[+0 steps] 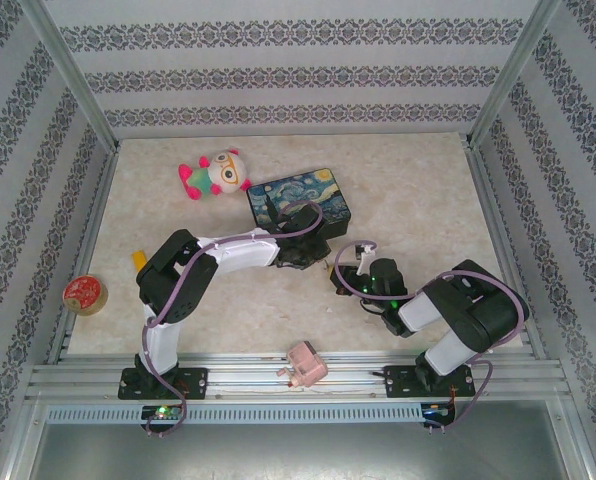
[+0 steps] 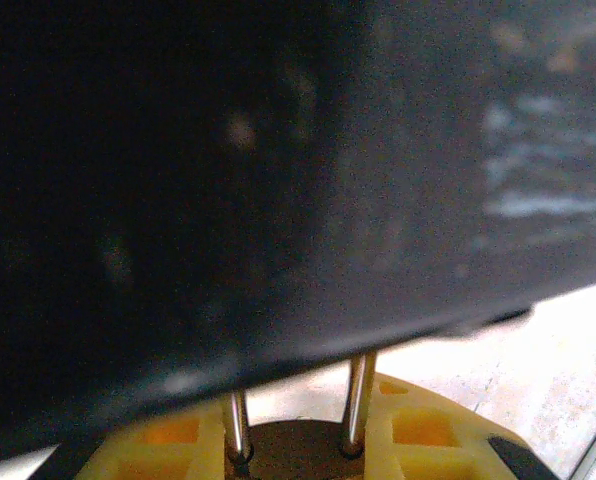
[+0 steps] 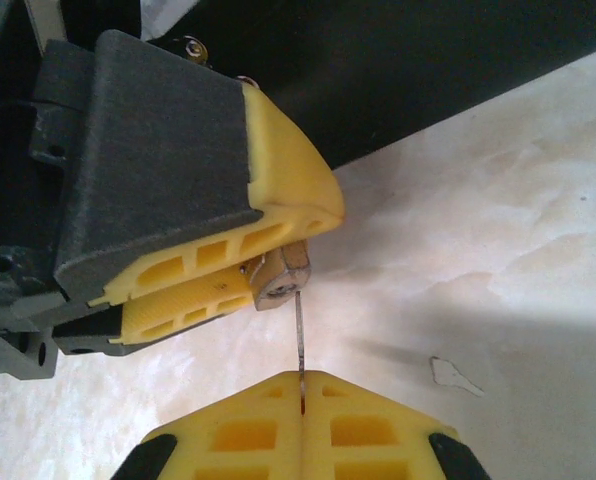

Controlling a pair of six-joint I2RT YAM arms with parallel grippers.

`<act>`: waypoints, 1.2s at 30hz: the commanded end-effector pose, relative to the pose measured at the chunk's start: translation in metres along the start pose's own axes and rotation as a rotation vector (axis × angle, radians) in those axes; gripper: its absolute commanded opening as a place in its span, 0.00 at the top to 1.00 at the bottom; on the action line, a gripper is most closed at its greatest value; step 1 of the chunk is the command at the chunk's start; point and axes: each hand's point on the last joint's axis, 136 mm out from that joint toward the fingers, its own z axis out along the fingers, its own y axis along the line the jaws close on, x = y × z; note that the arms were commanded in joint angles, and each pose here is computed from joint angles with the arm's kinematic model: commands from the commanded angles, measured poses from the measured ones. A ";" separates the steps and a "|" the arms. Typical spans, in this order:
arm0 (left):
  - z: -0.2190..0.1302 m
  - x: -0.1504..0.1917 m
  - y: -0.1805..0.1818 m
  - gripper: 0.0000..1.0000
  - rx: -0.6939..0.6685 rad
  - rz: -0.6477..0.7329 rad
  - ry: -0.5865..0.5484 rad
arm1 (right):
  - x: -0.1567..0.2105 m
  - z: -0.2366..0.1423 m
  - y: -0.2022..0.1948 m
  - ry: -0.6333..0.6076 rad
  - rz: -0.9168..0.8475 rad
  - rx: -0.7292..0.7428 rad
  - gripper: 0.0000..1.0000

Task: Unlock the padlock with the key

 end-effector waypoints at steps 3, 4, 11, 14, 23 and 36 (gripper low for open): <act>-0.014 -0.013 -0.026 0.94 0.117 -0.081 -0.009 | -0.016 0.003 0.013 -0.039 -0.006 -0.053 1.00; -0.014 -0.013 -0.026 0.94 0.117 -0.083 -0.010 | -0.016 0.003 0.013 -0.039 -0.005 -0.051 1.00; -0.014 -0.013 -0.028 0.94 0.123 -0.083 -0.008 | -0.014 0.006 0.008 -0.035 0.005 -0.037 1.00; -0.015 -0.012 -0.027 0.94 0.125 -0.084 -0.003 | -0.015 0.007 0.009 -0.040 0.006 -0.039 1.00; -0.015 -0.011 -0.027 0.94 0.126 -0.076 0.003 | -0.024 0.008 0.008 -0.065 0.012 -0.043 1.00; -0.019 -0.003 -0.033 0.94 0.150 -0.057 0.049 | -0.029 0.014 0.013 -0.026 0.015 -0.113 1.00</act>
